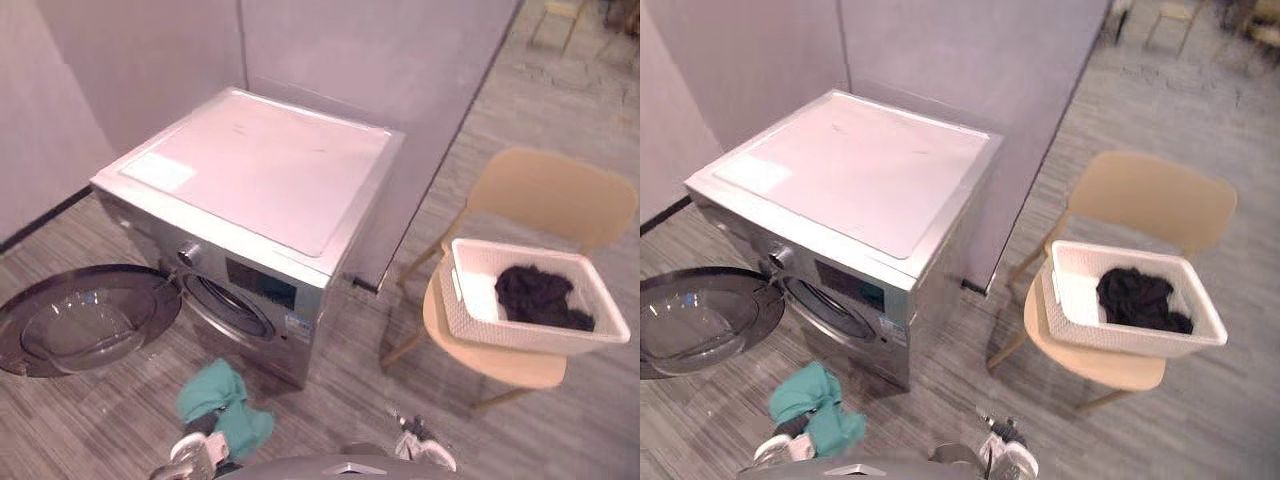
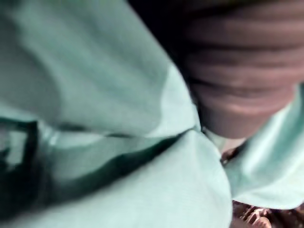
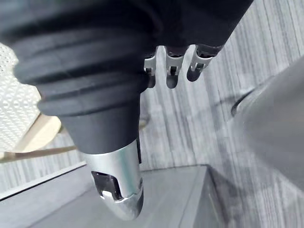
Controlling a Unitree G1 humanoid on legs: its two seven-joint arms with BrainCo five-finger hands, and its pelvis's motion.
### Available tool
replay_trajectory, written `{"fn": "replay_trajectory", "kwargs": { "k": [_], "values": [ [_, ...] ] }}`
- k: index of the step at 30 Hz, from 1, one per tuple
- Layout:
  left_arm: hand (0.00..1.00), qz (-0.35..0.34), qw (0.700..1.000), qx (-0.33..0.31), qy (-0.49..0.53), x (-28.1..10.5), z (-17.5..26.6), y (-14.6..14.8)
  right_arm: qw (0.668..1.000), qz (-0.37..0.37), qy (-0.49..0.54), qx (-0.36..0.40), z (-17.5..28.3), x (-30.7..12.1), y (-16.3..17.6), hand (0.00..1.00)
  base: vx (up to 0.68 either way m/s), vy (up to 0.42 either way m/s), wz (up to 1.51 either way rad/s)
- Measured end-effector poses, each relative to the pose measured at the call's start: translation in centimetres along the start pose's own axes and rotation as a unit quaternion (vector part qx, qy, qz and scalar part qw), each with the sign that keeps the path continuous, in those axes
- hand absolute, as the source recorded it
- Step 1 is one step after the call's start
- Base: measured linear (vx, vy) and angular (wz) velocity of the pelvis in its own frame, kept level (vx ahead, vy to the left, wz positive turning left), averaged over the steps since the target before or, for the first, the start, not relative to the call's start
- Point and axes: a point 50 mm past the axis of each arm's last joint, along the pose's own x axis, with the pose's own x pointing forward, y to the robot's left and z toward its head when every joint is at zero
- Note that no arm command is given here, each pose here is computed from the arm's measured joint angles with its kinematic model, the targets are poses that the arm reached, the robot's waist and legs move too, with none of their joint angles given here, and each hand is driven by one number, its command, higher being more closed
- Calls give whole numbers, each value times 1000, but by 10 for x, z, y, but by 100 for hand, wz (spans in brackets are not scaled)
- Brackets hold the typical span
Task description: Pick up the laundry basket with both hands and put the clothes into the washing machine.
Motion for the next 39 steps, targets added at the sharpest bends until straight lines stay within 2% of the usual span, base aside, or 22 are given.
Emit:
{"fn": "replay_trajectory", "kwargs": {
  "k": [2,6,9,11,16,19,23,27,31,35,37,39],
  "values": [
    [100,-10,1000,4,1,-1,-1,-10,1000,17,-19,-3,8,-1,8,0,32,-11,-17],
    [100,-12,999,11,-29,-2,11,-11,998,40,-42,-11,12,-5,16,0,-20,-77,1],
    [100,-13,999,4,-52,-4,17,-9,998,38,-44,-20,12,-6,11,0,-40,-9,-32],
    [100,1,998,-4,-67,-6,17,2,997,43,-34,-50,7,-7,11,0,53,167,-89],
    [100,26,997,-52,-52,-7,7,16,996,26,-4,-81,-3,-4,1,0,174,251,-79],
    [100,25,997,-59,-41,-6,2,15,996,3,18,-87,-11,-3,-11,0,213,335,-29],
    [100,59,996,-60,-31,-4,3,34,994,-36,84,-53,-39,-5,-26,0,149,264,-9],
    [100,58,997,-52,-20,-3,1,34,990,-82,113,-1,-49,-9,-48,0,19,106,-22],
    [100,45,997,-43,-37,0,16,28,993,-77,93,-3,-35,-3,-44,0,-179,-66,-36],
    [100,57,996,-26,-62,2,37,38,994,-63,91,7,-34,-1,-31,0,-101,-136,-32],
    [100,44,996,-38,-69,3,44,26,995,-61,84,10,-30,1,-31,0,-111,-198,19],
    [100,14,995,-44,-85,2,56,1,997,-53,62,11,-15,6,-26,0,-184,-138,51]
  ]
}}
